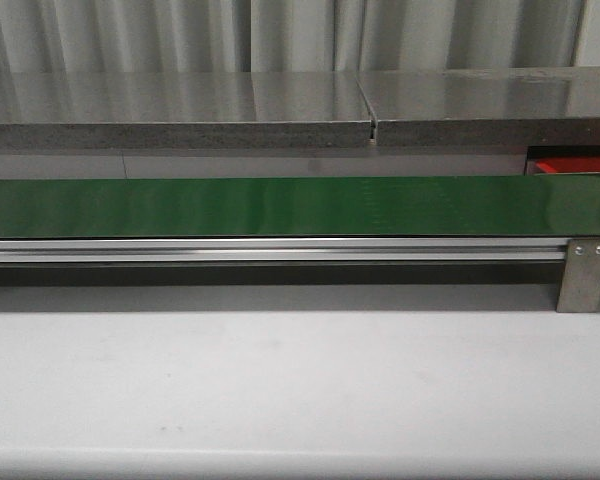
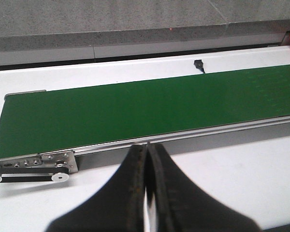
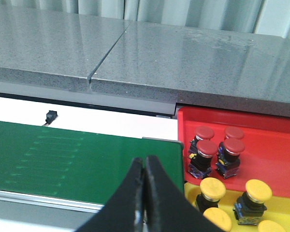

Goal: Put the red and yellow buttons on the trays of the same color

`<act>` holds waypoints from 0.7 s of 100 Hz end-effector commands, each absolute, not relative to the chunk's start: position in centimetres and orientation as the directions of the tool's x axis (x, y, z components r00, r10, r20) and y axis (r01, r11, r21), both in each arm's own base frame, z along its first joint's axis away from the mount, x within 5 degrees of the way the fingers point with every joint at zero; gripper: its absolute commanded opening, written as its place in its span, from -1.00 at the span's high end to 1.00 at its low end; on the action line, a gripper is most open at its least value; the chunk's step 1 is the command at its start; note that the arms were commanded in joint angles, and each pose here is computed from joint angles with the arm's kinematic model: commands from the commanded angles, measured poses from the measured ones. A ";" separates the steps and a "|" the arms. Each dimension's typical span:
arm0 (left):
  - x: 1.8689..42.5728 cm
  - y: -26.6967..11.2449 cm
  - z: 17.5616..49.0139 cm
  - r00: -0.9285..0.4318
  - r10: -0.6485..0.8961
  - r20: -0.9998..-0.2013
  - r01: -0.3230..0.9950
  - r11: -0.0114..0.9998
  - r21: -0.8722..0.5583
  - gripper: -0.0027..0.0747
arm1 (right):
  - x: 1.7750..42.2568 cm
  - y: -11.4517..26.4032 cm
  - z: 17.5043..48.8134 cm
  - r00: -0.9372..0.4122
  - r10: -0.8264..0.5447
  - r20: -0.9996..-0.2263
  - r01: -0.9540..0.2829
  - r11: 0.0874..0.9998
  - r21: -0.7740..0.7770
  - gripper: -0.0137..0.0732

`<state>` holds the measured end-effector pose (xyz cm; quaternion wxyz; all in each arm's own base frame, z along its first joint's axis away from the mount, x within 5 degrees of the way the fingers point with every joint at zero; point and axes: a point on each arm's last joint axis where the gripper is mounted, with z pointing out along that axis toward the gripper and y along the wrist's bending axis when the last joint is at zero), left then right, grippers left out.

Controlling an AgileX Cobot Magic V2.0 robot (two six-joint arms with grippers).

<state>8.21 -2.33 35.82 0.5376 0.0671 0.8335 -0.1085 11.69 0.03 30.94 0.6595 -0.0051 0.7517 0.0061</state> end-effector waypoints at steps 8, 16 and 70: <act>8.4 -2.4 37.2 -0.335 -0.033 -0.942 0.235 0.965 -0.117 0.98 | 10.1 -0.2 32.0 0.023 0.009 -1.000 0.019 1.000 0.009 0.84; 8.4 -2.4 37.2 -0.335 -0.033 -0.942 0.235 0.965 -0.117 0.98 | 9.4 -0.2 31.7 0.042 0.007 -0.999 0.019 1.000 0.008 0.84; 8.4 -2.4 37.2 -0.335 -0.033 -0.942 0.235 0.965 -0.117 0.98 | 6.9 -0.2 25.4 0.129 -0.003 -0.992 0.035 0.999 0.001 0.84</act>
